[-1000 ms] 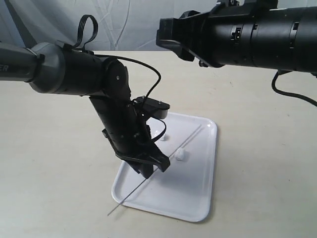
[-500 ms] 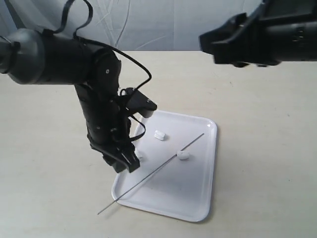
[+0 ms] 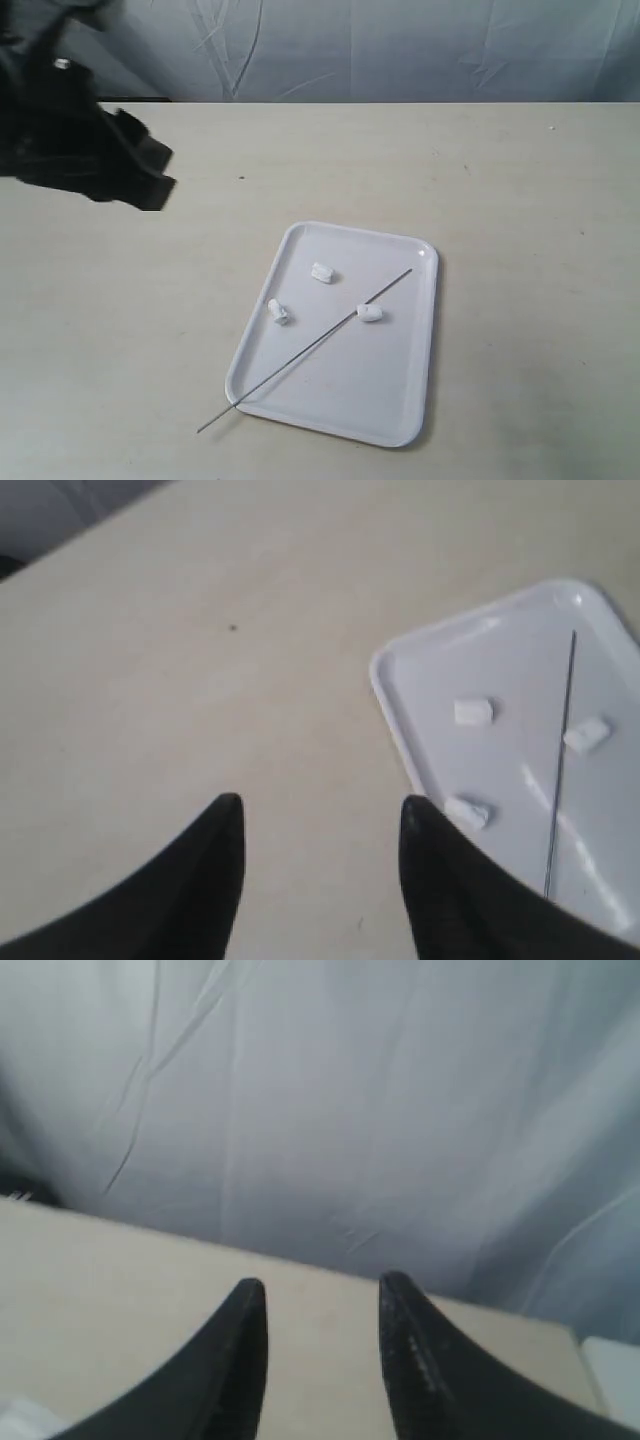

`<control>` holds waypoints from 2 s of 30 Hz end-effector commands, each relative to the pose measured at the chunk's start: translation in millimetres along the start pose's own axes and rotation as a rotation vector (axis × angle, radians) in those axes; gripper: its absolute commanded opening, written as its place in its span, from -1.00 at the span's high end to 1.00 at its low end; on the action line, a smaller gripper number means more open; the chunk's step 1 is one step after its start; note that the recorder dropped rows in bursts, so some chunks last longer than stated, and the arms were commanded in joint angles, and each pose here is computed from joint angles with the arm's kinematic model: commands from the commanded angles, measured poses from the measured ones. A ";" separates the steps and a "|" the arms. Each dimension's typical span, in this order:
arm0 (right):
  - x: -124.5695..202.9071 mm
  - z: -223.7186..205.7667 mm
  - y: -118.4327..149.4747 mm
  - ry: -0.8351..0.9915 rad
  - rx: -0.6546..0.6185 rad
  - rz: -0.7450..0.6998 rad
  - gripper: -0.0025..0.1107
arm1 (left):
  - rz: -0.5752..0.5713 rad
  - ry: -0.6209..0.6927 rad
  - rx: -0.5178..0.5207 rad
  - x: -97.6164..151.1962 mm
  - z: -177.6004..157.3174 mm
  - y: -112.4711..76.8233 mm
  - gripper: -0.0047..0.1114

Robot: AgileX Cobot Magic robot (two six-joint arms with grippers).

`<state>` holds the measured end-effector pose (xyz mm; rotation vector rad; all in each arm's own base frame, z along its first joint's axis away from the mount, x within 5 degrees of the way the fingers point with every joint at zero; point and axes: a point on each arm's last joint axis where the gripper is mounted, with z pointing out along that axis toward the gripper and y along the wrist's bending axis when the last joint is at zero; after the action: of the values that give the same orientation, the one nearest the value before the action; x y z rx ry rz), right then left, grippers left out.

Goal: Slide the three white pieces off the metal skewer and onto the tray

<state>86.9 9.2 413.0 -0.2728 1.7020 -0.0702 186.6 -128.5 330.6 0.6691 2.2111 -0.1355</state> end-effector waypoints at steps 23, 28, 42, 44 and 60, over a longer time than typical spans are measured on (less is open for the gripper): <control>141.1 -4.0 23.0 -0.111 0.037 0.066 0.31 | 0.163 -0.483 -0.032 126.3 -49.3 8.1 0.11; 141.7 -4.0 22.7 -0.105 0.040 0.066 0.31 | 0.163 -0.483 -0.032 126.3 -49.3 8.1 0.11; 141.0 -6.6 21.4 -0.122 0.057 0.071 0.31 | 0.100 -0.608 -0.124 123.2 -63.8 19.1 0.11; 140.9 -12.0 17.6 -0.143 0.115 0.080 0.31 | 0.067 -0.631 -0.218 126.2 -71.4 27.7 0.11; 163.7 -18.0 20.4 -0.233 0.250 0.071 0.31 | -0.603 -0.787 -0.501 198.7 -75.8 37.3 0.11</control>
<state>40.3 -13.0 269.7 0.0131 1.4468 -0.2076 46.6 10.4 246.1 -0.2930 1.5081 -0.0961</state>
